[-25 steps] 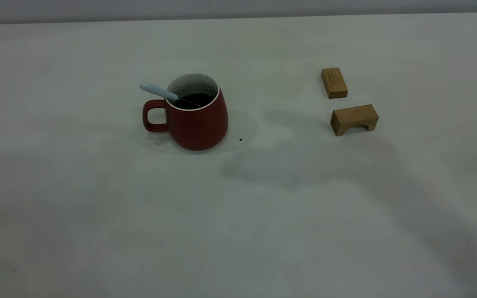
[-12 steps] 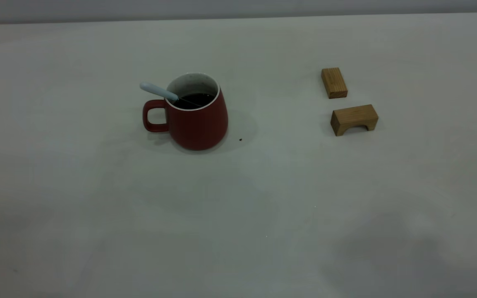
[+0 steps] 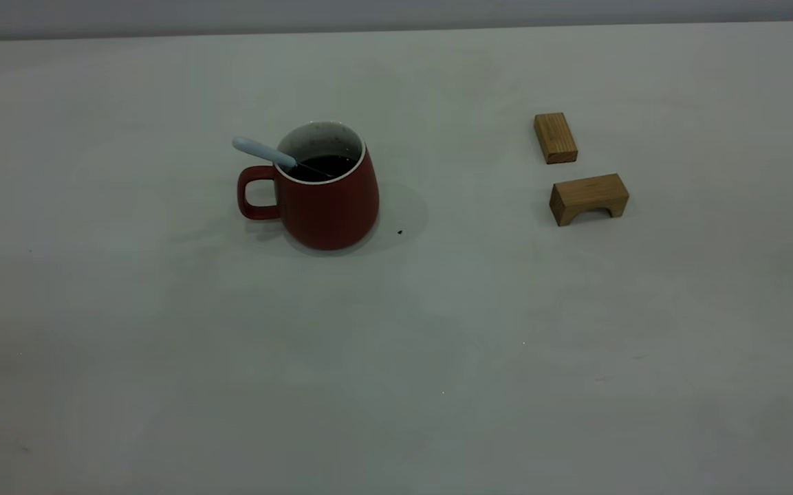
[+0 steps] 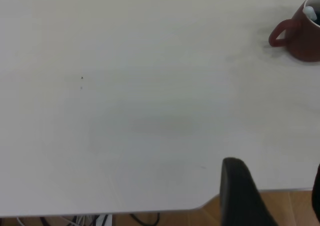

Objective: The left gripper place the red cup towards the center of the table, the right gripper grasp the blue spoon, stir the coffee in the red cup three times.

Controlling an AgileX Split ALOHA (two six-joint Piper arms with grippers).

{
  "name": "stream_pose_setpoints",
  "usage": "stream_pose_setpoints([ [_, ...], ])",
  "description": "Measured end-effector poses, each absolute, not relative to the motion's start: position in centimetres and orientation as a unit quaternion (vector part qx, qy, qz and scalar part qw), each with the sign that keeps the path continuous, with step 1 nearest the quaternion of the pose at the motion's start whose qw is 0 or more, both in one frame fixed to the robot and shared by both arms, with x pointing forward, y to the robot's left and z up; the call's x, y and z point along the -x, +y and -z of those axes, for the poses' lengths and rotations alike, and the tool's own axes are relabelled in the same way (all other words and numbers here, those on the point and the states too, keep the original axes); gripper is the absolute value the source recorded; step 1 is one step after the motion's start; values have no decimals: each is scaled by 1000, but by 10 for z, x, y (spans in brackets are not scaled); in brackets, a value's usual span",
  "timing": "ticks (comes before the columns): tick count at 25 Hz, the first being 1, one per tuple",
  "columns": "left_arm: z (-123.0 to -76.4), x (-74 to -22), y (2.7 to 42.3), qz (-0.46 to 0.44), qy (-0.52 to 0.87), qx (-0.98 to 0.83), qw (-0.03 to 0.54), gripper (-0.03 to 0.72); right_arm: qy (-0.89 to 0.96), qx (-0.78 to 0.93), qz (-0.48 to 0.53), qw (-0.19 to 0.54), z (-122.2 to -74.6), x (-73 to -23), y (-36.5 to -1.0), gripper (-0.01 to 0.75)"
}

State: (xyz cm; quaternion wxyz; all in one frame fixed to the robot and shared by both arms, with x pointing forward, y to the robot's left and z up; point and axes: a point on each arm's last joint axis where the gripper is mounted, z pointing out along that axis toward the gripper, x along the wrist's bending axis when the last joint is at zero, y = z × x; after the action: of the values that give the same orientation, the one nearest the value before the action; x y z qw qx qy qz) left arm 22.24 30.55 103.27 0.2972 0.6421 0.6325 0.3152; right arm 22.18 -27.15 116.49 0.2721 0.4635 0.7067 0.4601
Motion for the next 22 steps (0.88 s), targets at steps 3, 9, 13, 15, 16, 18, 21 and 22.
stream_pose_setpoints([
  [3,-1033,-222,305,-315,632,-642,297,424,691,-490,-424,320,-1140,-214,-277,493],
  [9,-1033,-222,305,-315,632,-642,297,424,679,-557,-336,340,-1089,-223,-288,493],
  [13,-1033,-222,305,-315,632,-642,297,424,670,-569,-337,338,-1062,-223,-289,493],
  [15,-1033,-222,305,-315,632,-642,297,424,669,-571,-337,336,-1053,-227,-289,493],
  [16,-1033,-222,305,-315,632,-642,297,424,670,-574,-334,332,-1049,-229,-289,493],
  [18,-1033,-222,305,-315,632,-642,297,424,672,-578,-329,326,-1042,-233,-290,493],
  [21,-1033,-222,305,-315,632,-642,297,424,671,-578,-329,327,-1039,-235,-290,493],
  [22,-1033,-222,305,-315,632,-642,297,424,669,-578,-330,330,-1039,-235,-290,493],
])
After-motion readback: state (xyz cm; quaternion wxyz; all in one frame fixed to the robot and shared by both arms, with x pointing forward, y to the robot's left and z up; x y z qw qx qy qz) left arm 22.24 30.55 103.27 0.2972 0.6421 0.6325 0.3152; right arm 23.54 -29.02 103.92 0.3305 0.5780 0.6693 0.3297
